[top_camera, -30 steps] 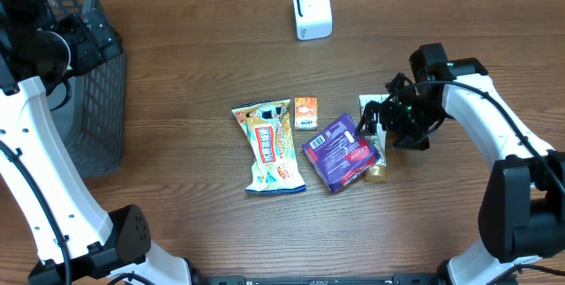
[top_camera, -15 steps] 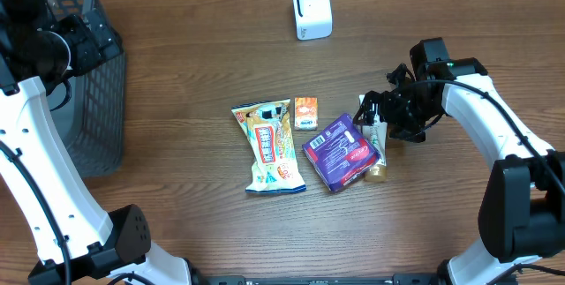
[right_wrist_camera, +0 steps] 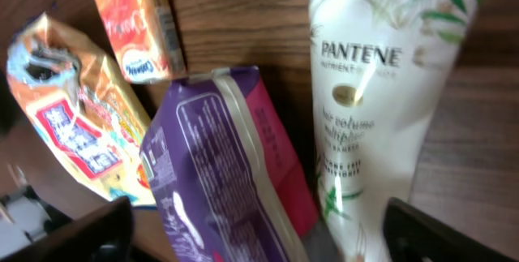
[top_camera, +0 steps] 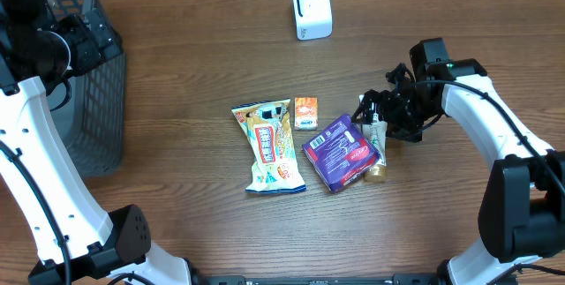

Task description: Scan the item barcode

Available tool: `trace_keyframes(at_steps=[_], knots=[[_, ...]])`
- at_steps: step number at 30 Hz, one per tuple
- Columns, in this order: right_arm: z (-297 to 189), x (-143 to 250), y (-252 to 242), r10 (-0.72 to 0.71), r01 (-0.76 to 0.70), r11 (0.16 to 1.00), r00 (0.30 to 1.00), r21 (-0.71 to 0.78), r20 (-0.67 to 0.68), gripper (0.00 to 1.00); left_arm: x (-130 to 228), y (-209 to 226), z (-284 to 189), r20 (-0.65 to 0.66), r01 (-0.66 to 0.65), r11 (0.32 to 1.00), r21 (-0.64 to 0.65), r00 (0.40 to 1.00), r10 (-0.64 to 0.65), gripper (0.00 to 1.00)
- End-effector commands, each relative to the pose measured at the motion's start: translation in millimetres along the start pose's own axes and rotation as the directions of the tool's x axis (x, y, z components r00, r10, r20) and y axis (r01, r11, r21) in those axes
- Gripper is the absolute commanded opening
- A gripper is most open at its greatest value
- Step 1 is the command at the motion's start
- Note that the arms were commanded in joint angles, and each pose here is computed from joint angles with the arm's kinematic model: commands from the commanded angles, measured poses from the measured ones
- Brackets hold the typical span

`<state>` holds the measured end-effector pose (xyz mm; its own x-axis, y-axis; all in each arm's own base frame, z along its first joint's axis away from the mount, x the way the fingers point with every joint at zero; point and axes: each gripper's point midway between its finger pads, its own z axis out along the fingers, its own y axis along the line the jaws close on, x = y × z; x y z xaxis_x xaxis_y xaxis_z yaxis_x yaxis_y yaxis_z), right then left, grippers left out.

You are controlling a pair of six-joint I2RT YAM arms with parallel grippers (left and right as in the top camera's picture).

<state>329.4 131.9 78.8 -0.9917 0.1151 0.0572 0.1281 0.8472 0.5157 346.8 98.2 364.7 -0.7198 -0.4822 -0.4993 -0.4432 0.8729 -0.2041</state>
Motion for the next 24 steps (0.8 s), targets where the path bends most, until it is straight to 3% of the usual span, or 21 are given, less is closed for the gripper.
trace_keyframes(at_steps=[1,10,15,21,24], knots=[[3.7,2.7,-1.6,-0.002,0.002,1.000,1.000,-0.007,0.002,1.00,0.1,4.3,-5.4,0.013,-0.008,1.000,-0.009,1.000,0.008,1.00],[7.8,11.4,-2.9,0.005,-0.005,1.000,1.000,-0.001,-0.028,0.99,0.1,4.2,-5.4,0.013,-0.008,1.000,-0.008,1.000,0.008,1.00],[20.9,27.6,6.9,-0.024,0.023,1.000,0.997,-0.013,-0.076,0.84,0.1,4.3,-5.4,0.013,-0.008,1.000,-0.009,1.000,0.008,1.00],[33.7,35.0,14.4,-0.050,0.052,0.998,0.995,0.021,-0.084,0.83,0.1,4.3,-5.4,0.013,-0.008,1.000,-0.009,1.000,0.008,1.00],[38.4,35.0,8.0,-0.017,0.023,0.995,0.998,0.100,-0.065,0.73,0.1,4.2,-5.4,0.013,-0.008,1.000,-0.008,1.000,0.008,1.00]])
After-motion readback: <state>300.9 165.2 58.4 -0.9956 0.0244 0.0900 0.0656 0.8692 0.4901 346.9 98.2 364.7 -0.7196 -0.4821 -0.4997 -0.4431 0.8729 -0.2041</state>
